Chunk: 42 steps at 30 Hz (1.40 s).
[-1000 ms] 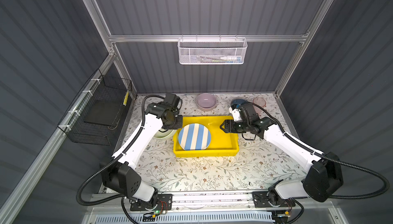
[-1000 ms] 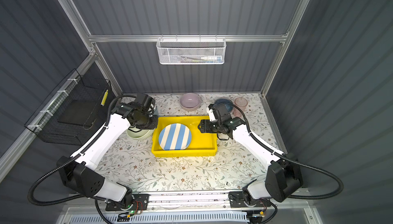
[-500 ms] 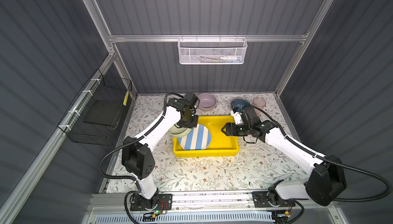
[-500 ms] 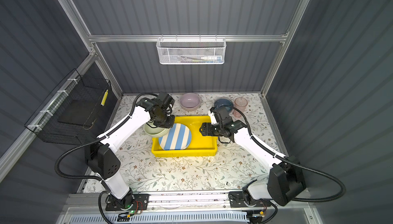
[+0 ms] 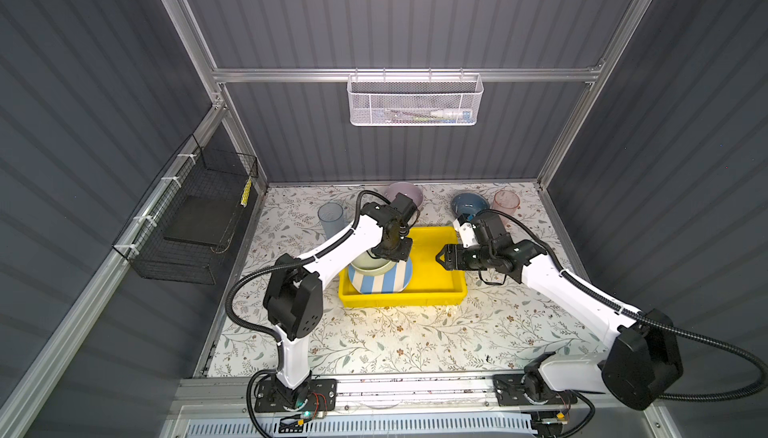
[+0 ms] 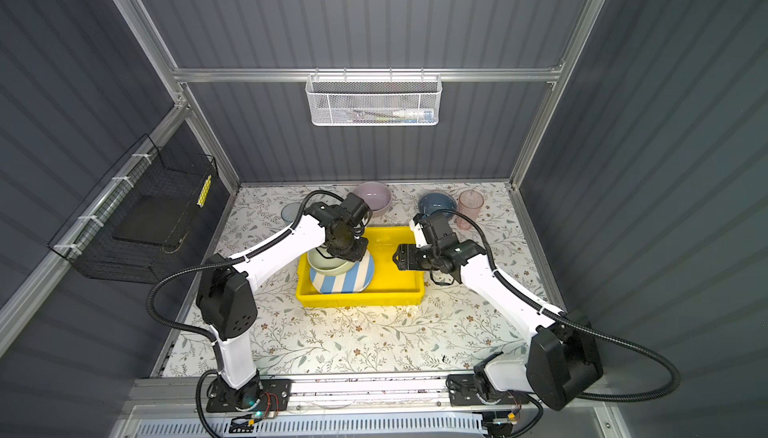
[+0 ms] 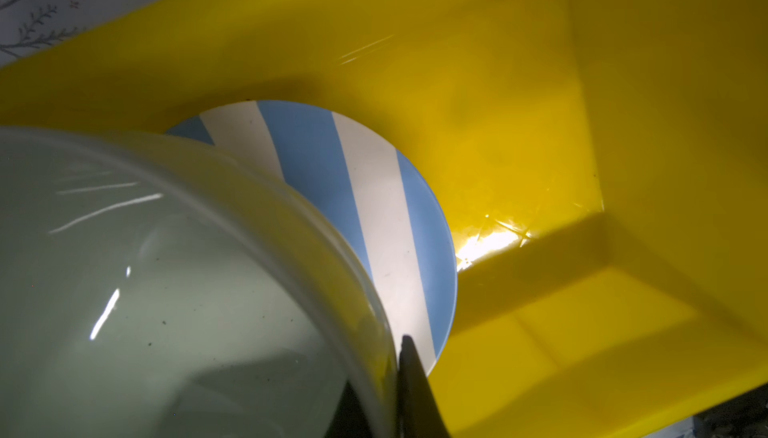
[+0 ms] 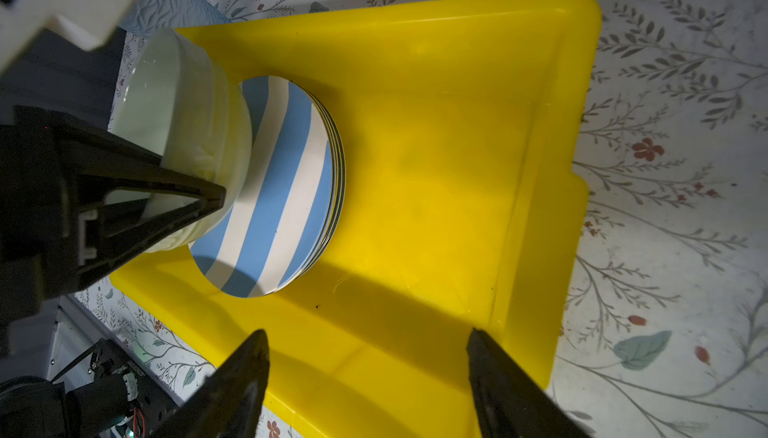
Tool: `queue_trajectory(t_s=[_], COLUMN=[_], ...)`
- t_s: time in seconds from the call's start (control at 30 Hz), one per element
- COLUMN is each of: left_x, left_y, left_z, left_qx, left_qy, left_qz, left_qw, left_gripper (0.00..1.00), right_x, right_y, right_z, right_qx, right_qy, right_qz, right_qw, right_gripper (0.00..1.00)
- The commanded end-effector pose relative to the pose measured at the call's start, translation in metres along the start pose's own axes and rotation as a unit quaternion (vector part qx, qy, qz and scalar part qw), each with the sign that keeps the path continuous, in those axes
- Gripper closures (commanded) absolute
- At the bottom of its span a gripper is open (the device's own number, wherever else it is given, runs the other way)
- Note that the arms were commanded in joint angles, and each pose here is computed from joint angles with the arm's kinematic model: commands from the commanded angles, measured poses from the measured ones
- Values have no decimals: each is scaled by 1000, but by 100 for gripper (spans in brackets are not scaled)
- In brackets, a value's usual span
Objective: Place the mixed dishes into the plastic bin
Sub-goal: 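Lift the pale green bowl with the left gripper and carry it over the bin, then lower the green bowl onto the striped plates and open the left gripper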
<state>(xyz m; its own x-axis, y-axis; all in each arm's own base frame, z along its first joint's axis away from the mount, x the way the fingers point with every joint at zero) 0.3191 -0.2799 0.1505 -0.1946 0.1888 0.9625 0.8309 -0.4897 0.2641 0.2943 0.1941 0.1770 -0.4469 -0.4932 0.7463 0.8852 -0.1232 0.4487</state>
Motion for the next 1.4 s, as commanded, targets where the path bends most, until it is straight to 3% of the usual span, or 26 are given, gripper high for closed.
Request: queue_trajectory(t_s=[0.0, 0.43, 0.63, 1.0, 1.37], left_x=[7, -9, -13, -10, 48], left_y=[9, 1, -3, -10, 4], left_z=[2, -7, -12, -20, -10], left_qx=[2, 0, 0, 6, 28], left_qy=[22, 14, 4, -25, -13], left_qz=[-5, 13, 20, 27, -92], left_qw=[1000, 1000, 1000, 999, 995], left_gripper=[100, 100, 89, 78, 53], right_x=[5, 3, 0, -3, -4], right_y=[-1, -4, -3, 0, 22], right_z=[-4, -11, -11, -9, 0], right_qx=[7, -3, -7, -9, -4], right_qy=[-3, -6, -4, 0, -8], right_qz=[-10, -9, -6, -2, -17], right_qw=[1000, 1000, 1000, 1000, 1000], right_gripper=[24, 24, 24, 24, 25])
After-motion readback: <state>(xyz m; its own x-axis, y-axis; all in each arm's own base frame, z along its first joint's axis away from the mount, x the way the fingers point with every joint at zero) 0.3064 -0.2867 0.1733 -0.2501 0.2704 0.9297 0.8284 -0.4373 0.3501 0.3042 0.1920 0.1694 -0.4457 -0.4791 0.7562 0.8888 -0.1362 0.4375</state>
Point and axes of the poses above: each gripper's point midway between its finger pads, its own x axis back along the fingers, its own z axis along the line the jaws close on, y = z × x, the point moved 2 cm from there along x, back along the fingers, and after that the axes turned 8 degrees about -x, right-handed, at the moved point
